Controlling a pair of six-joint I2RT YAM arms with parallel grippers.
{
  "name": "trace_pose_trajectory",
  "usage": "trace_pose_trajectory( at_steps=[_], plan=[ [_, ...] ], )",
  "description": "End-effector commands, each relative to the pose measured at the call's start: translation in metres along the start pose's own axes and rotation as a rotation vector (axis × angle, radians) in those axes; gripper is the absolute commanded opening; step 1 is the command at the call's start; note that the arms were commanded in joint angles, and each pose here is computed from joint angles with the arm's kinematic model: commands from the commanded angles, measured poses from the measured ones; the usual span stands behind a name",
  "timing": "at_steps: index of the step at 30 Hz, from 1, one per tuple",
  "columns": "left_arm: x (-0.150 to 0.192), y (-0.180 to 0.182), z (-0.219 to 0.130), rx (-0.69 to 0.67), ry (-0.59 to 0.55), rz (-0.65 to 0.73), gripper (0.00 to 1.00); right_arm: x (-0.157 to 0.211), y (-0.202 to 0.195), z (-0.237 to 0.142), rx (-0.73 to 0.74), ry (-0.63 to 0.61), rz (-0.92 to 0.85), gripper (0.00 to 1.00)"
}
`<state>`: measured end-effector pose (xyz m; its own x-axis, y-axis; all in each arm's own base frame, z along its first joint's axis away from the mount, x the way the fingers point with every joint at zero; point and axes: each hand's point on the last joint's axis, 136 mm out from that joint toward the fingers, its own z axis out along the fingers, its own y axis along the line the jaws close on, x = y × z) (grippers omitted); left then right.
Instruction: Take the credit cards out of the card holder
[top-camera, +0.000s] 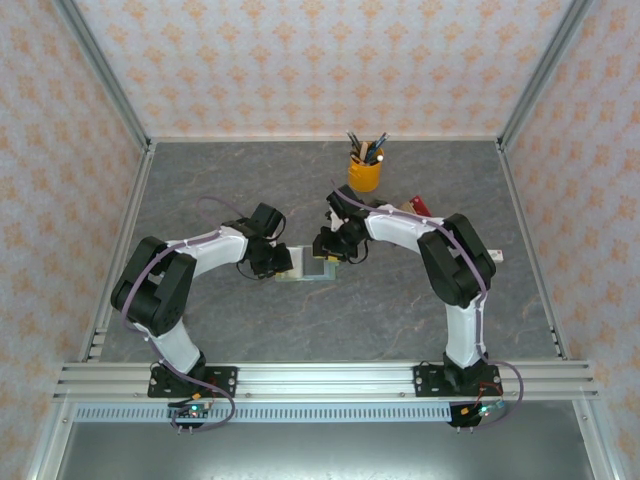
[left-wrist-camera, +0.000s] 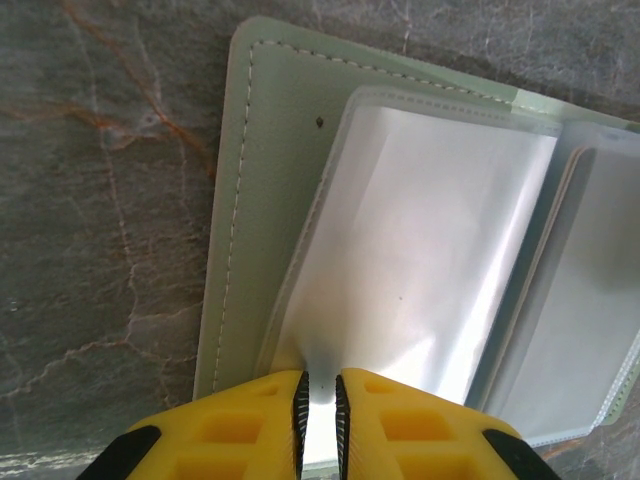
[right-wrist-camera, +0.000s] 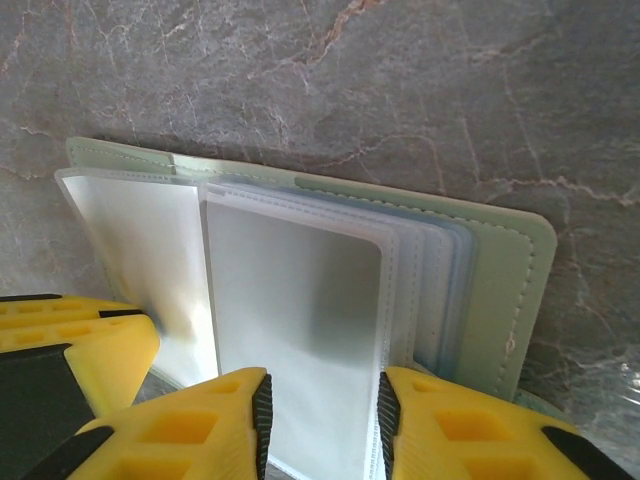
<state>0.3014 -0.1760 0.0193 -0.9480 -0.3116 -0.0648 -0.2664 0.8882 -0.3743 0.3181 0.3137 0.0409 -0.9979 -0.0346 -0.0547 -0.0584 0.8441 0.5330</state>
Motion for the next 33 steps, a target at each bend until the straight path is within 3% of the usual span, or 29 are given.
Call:
trace_pose_trajectory(
  at_steps=[1, 14, 25, 33],
  plan=[
    [0.001, 0.015, 0.005, -0.062, 0.009, -0.026, 0.19, 0.004, -0.012, 0.010, 0.055, 0.032, 0.004, 0.36],
    [0.004, 0.018, 0.010, -0.065, 0.020, -0.035, 0.16, 0.003, -0.014, 0.022, 0.116, 0.048, 0.012, 0.41],
    [0.005, 0.017, 0.011, -0.053, 0.023, -0.035, 0.13, -0.004, 0.048, 0.001, -0.254, 0.029, -0.003, 0.41],
    [0.003, 0.015, 0.008, -0.047, 0.013, -0.033, 0.12, -0.009, 0.072, -0.025, -0.397, -0.001, -0.021, 0.40]
  ],
)
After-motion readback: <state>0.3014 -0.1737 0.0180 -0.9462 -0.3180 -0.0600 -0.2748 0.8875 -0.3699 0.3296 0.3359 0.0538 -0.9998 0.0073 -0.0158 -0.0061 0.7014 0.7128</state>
